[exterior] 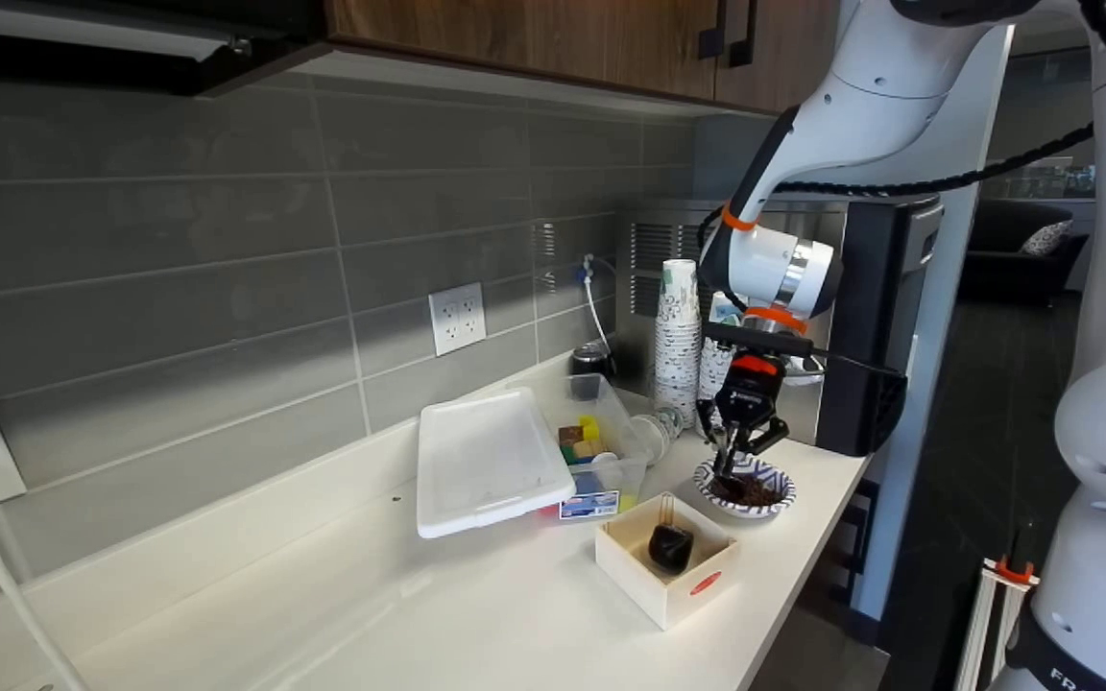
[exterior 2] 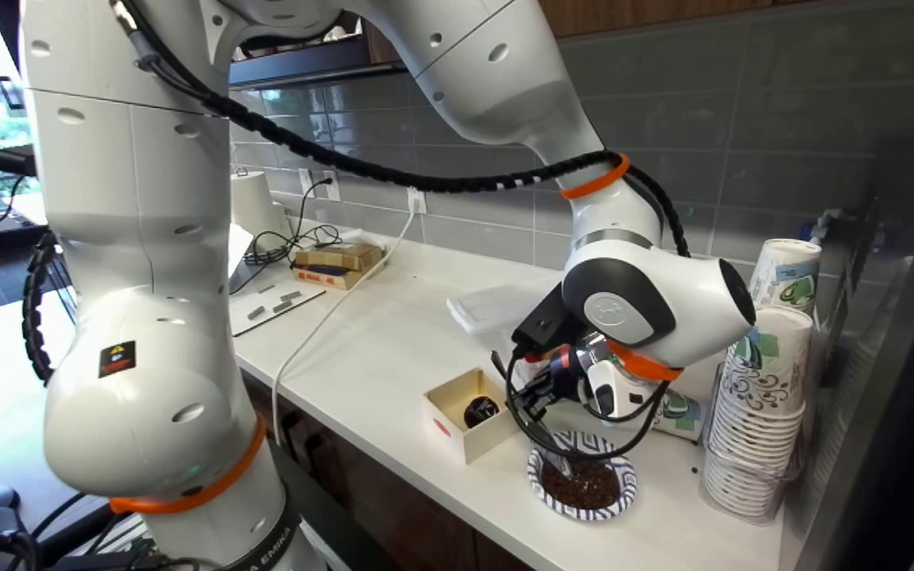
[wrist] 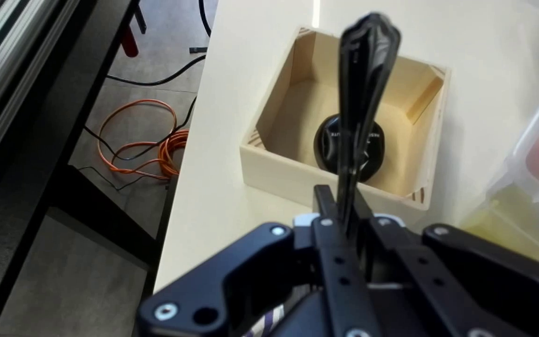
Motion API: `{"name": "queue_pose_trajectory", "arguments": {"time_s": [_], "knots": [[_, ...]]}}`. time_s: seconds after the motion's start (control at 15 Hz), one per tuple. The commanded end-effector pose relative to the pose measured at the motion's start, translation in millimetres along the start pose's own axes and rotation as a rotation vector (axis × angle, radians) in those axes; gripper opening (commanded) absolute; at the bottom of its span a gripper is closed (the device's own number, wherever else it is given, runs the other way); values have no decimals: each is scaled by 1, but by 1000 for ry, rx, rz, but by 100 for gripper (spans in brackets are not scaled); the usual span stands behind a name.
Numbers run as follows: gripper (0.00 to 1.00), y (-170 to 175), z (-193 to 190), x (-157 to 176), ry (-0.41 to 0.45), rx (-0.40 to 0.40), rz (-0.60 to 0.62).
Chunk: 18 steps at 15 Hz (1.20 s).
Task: Pick up the spoon and stir in the bowl
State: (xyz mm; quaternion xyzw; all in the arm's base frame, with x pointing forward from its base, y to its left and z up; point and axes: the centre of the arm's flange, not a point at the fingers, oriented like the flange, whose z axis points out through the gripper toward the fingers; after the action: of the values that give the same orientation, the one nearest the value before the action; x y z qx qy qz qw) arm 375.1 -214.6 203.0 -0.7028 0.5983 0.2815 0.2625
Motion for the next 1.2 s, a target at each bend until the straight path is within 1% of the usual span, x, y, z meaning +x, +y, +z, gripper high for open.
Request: {"name": "queue_pose_trajectory", "arguments": {"time_s": [0.0, 0.4, 0.6, 0.67, 0.87, 1.13], "knots": [[2, -2, -4, -3, 29, 20, -10], [2, -6, -17, 2, 149, 58, -22], [2, -6, -22, 4, 195, 46, -19], [2, -6, -22, 4, 193, 34, -14], [2, -5, -19, 1, 152, -21, -13], [2, -4, -12, -11, 59, -71, -40]]}}
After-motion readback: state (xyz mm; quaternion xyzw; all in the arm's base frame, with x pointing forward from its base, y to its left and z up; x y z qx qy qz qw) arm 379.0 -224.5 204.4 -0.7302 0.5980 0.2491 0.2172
